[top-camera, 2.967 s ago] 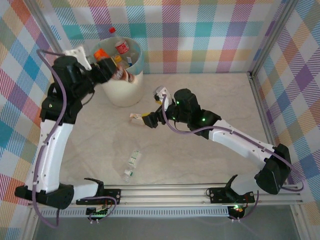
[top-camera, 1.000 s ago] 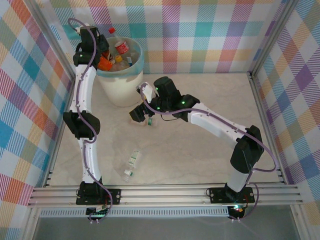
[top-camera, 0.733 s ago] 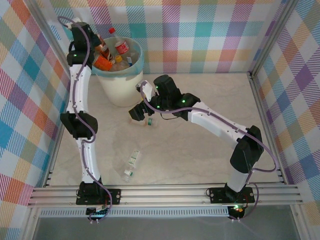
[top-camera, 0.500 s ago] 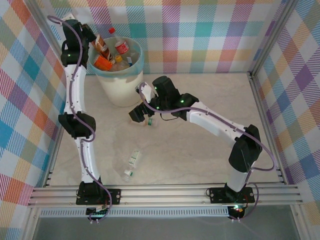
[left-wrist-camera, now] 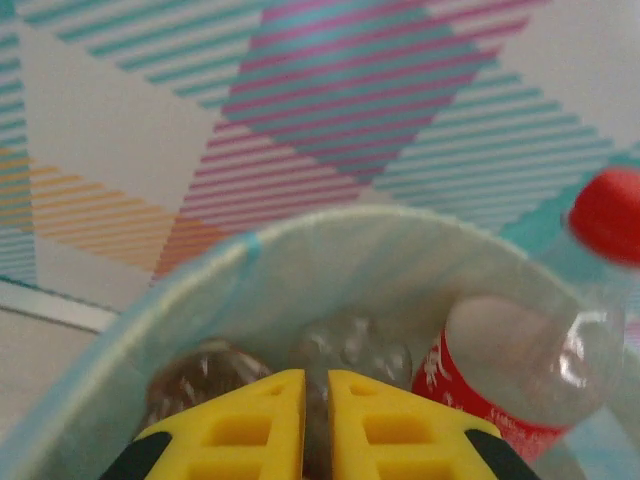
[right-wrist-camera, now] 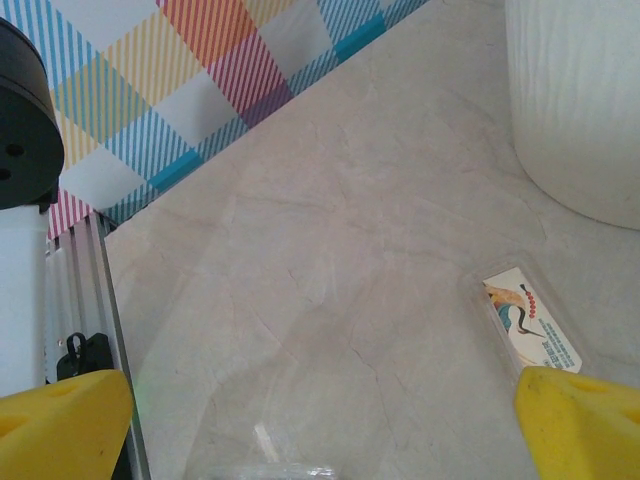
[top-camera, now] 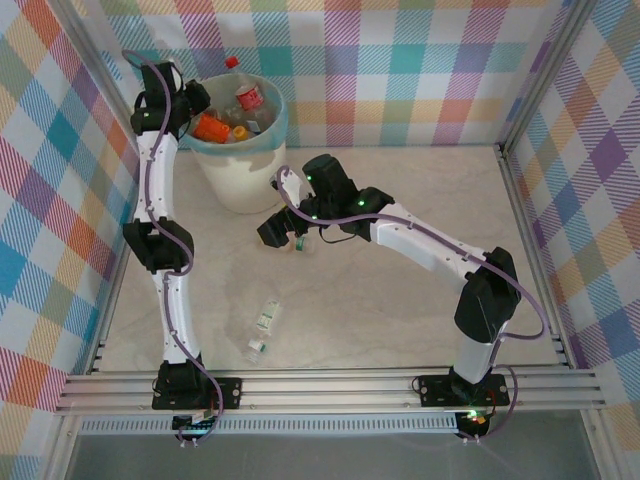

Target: Put the plastic bottles in the bin

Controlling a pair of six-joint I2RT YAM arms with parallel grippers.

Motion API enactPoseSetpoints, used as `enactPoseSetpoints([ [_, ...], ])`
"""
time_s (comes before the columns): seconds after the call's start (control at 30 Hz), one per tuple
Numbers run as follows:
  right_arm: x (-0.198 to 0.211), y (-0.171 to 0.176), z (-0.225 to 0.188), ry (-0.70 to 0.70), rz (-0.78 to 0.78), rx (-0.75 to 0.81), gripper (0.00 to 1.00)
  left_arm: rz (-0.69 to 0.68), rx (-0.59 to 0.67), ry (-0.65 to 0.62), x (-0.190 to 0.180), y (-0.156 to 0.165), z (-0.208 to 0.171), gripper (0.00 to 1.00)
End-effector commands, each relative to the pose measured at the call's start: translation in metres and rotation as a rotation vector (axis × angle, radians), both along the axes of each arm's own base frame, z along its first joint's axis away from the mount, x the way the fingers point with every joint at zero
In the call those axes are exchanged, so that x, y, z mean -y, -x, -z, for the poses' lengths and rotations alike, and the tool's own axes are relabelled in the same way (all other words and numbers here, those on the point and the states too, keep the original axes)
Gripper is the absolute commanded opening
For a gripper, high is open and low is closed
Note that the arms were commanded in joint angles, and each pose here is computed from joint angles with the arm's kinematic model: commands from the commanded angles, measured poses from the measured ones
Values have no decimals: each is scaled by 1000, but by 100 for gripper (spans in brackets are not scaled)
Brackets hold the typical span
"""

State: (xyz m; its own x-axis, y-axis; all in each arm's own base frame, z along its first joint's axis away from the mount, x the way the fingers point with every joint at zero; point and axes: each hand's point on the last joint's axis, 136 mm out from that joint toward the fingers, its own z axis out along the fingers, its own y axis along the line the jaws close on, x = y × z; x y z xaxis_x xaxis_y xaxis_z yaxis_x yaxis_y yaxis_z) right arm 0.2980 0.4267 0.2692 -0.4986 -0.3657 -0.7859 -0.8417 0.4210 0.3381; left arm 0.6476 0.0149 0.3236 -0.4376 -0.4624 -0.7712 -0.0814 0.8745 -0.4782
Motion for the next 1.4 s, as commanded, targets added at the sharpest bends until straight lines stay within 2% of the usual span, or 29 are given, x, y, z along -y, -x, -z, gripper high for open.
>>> enactPoseSetpoints([
  [0.0,1,5,6,-1,-6,-52,98,53,-104,-28,8,18,17,15],
  [0.13,0,6,4,-8,-7,-60,98,50,-77,-29,9,25,0,16],
  [0.33,4,3,0,22,-8,-21,98,25,127,-1,10,46,-92,21],
  [0.47,9,0,7,80,-36,25,98,25,206,-12,15,82,-145,25],
  [0.6,16,-11,31,177,-82,96,99,68,185,-54,30,125,-165,32],
  [0.73,26,-30,57,242,-83,118,99,112,110,-86,47,169,-153,42],
  [0.87,31,-48,89,280,-83,93,100,125,92,-90,54,222,-135,56],
  [1.03,28,-54,134,341,-124,72,100,142,41,-74,57,282,-95,68],
  [1.2,27,-58,173,395,-147,42,100,129,-47,-90,53,322,-54,70],
  [1.37,29,-54,204,448,-183,-2,92,125,-94,-112,50,346,-32,70],
])
